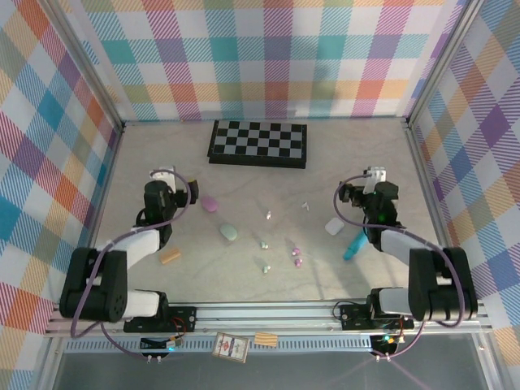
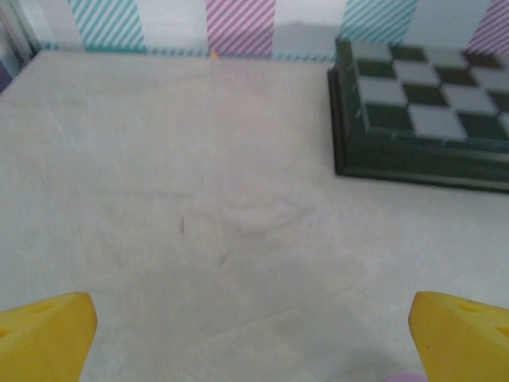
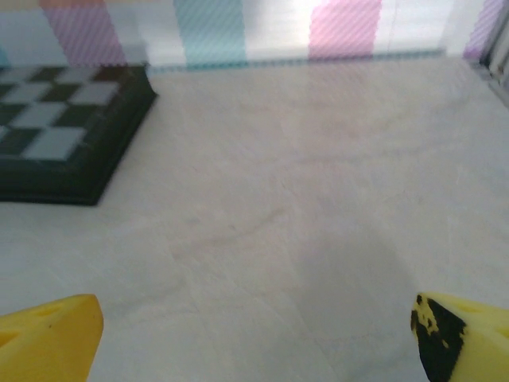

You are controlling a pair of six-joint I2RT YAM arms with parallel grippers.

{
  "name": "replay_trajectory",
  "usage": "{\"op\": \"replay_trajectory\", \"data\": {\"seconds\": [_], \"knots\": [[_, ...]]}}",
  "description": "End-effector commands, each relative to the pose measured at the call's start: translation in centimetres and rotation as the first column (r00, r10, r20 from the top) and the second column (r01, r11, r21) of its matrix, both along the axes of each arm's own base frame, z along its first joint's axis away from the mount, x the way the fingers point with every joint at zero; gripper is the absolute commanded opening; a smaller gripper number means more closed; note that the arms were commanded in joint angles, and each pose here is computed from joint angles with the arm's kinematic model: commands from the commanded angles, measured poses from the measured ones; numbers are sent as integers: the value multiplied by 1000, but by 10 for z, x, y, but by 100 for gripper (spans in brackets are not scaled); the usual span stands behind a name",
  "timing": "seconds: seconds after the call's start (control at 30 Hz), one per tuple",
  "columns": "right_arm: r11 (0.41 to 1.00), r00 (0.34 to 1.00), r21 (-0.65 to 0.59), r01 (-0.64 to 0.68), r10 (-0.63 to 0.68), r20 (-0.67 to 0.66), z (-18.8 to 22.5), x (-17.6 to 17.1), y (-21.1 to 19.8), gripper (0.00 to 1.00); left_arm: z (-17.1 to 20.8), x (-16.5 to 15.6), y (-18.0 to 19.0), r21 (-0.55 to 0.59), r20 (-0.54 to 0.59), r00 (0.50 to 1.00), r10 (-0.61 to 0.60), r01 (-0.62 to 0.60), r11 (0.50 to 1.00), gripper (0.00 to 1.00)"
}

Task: Insert the wireless bluetooth earbuds into the charging case

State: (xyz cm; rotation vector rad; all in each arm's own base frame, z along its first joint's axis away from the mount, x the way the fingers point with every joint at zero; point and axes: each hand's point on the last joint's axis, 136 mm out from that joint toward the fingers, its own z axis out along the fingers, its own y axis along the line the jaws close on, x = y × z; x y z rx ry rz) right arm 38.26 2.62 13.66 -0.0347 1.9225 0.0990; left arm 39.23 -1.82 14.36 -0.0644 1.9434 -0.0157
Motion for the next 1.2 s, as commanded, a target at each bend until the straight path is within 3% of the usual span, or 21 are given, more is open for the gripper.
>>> {"op": "replay_trajectory", "data": {"seconds": [0.0, 0.13, 0.43, 0.6, 0.8, 0.87, 1.03, 1.17], "knots": [[989, 989, -19, -146, 146, -33, 16, -10, 36, 99, 25, -9, -8, -44, -56, 998, -11, 9, 999, 100], [951, 952, -50, -305, 302, -45, 29, -24, 87, 99, 54, -18, -21, -126, -100, 993, -67, 54, 991, 100], [749, 749, -47, -661, 654, -104, 22, -78, 251, 99, 77, -29, -32, -313, -209, 967, -142, 72, 947, 100], [654, 649, -56, -754, 731, -209, -15, -97, 319, 99, 75, -31, -27, -400, -253, 960, -121, 10, 916, 100], [559, 557, -90, -825, 773, -305, -56, -112, 372, 99, 72, -38, -18, -425, -256, 962, -98, -21, 905, 100], [562, 550, -72, -824, 763, -339, -65, -111, 380, 99, 71, -42, -15, -408, -260, 962, -88, -26, 913, 100], [683, 625, -60, -728, 626, -465, -82, -88, 383, 99, 68, -52, -10, -363, -276, 958, -76, -31, 931, 100], [713, 618, -38, -700, 577, -534, -92, -82, 391, 99, 68, -56, -9, -344, -279, 958, -73, -28, 938, 100]]}}
